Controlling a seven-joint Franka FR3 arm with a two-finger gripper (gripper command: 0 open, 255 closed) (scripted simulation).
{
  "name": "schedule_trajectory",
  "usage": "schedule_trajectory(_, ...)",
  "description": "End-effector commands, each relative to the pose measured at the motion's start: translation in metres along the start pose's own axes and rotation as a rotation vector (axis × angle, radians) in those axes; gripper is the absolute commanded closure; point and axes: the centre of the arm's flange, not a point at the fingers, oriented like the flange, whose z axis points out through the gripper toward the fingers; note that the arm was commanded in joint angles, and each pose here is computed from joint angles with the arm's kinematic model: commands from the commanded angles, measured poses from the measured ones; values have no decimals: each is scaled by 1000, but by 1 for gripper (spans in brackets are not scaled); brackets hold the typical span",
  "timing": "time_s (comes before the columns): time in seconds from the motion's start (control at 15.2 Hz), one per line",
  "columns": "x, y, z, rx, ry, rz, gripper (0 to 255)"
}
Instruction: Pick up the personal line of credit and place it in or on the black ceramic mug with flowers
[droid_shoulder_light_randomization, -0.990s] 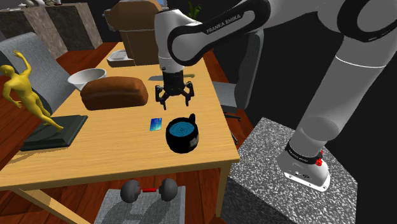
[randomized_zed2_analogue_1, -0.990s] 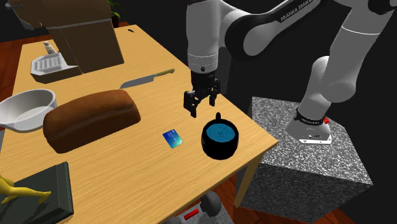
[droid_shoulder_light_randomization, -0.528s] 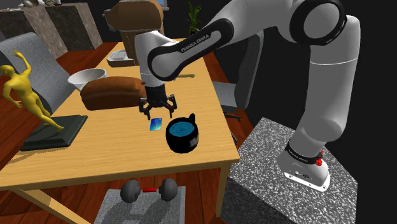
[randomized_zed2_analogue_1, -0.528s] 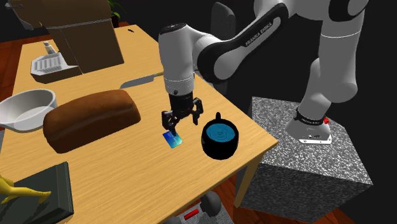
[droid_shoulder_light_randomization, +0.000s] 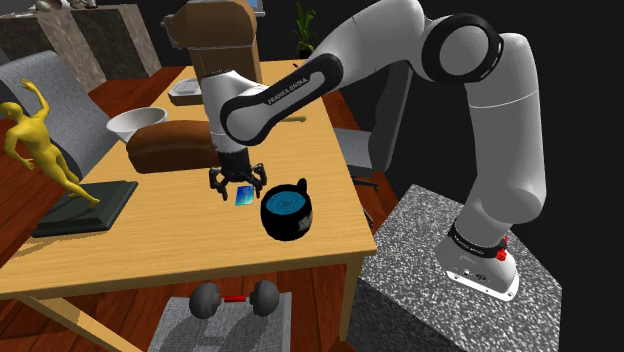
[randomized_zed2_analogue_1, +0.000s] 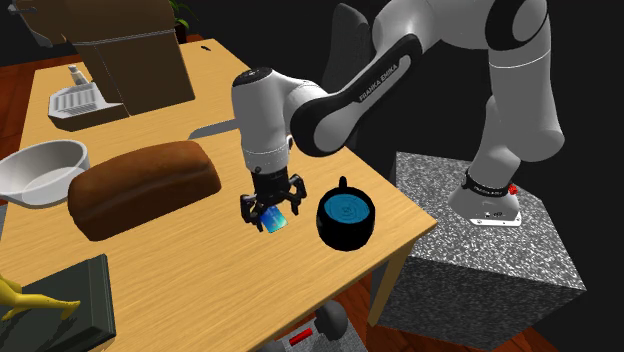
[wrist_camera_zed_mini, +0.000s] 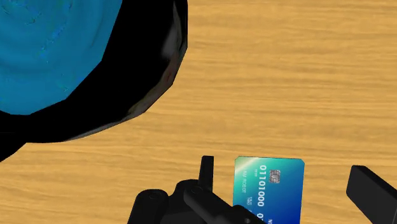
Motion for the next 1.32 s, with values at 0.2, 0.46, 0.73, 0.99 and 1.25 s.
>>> schedule_trajectory(0.2,0,0,19,0,0,1,0)
schedule_trajectory(0.46,0,0,19,0,0,1,0)
schedule_trajectory(0.73,0,0,19,0,0,1,255)
schedule_trajectory(0.99,0,0,18,0,0,1,255)
schedule_trajectory(1.25,0,0,19,0,0,1,255)
